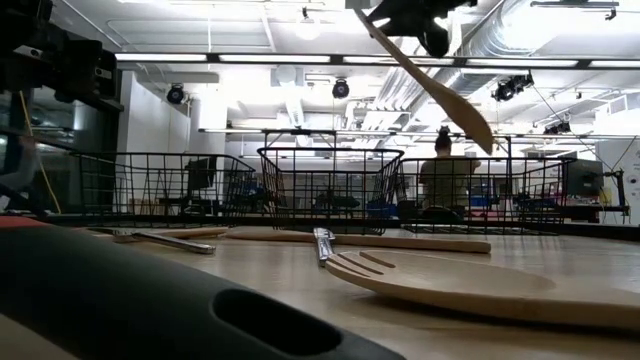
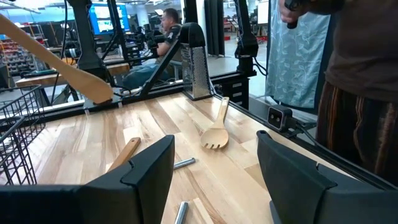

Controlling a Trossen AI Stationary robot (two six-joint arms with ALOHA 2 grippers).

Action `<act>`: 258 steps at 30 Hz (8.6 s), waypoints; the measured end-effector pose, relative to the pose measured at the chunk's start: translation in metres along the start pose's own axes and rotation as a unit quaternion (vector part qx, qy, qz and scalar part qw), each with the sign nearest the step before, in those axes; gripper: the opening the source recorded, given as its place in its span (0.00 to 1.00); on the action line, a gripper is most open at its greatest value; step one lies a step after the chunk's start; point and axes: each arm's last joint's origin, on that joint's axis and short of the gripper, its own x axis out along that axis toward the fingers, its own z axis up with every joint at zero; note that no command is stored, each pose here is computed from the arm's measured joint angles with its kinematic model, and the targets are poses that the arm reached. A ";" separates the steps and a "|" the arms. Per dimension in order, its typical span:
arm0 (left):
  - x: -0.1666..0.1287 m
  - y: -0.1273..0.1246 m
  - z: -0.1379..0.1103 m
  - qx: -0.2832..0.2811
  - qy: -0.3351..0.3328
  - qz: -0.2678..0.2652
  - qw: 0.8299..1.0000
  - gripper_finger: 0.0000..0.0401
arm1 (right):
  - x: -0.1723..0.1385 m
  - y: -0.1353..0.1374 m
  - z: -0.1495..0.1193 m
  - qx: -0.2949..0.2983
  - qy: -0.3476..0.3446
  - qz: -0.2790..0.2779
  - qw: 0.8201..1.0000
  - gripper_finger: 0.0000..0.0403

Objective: Pick & Place Kitchen Items
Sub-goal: Put the brown serving spoon into the middle wire basket

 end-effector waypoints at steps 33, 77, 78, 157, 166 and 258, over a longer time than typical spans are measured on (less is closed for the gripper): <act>-0.016 0.021 0.054 -0.181 -0.222 0.264 0.921 0.57 | -0.001 -0.004 0.018 -0.011 -0.091 -0.010 0.996 0.20; 0.129 0.230 0.138 -0.135 -0.033 0.329 0.934 0.57 | 0.005 -0.095 0.061 -0.099 -0.146 0.197 0.965 0.20; 0.129 0.237 0.139 -0.135 -0.033 0.327 0.935 0.57 | 0.006 -0.096 0.061 -0.101 -0.149 0.195 0.964 0.20; 0.141 0.281 0.128 -0.202 -0.056 0.334 0.919 0.82 | 0.047 -0.116 0.059 -0.115 -0.233 0.203 0.944 0.20; 0.158 0.282 0.127 -0.192 -0.049 0.301 0.933 0.82 | 0.056 -0.108 0.052 -0.106 -0.223 0.213 0.945 0.20; 0.164 0.347 0.061 -0.336 0.262 0.497 0.756 0.22 | 0.014 -0.181 0.064 0.071 -0.124 0.238 0.961 0.70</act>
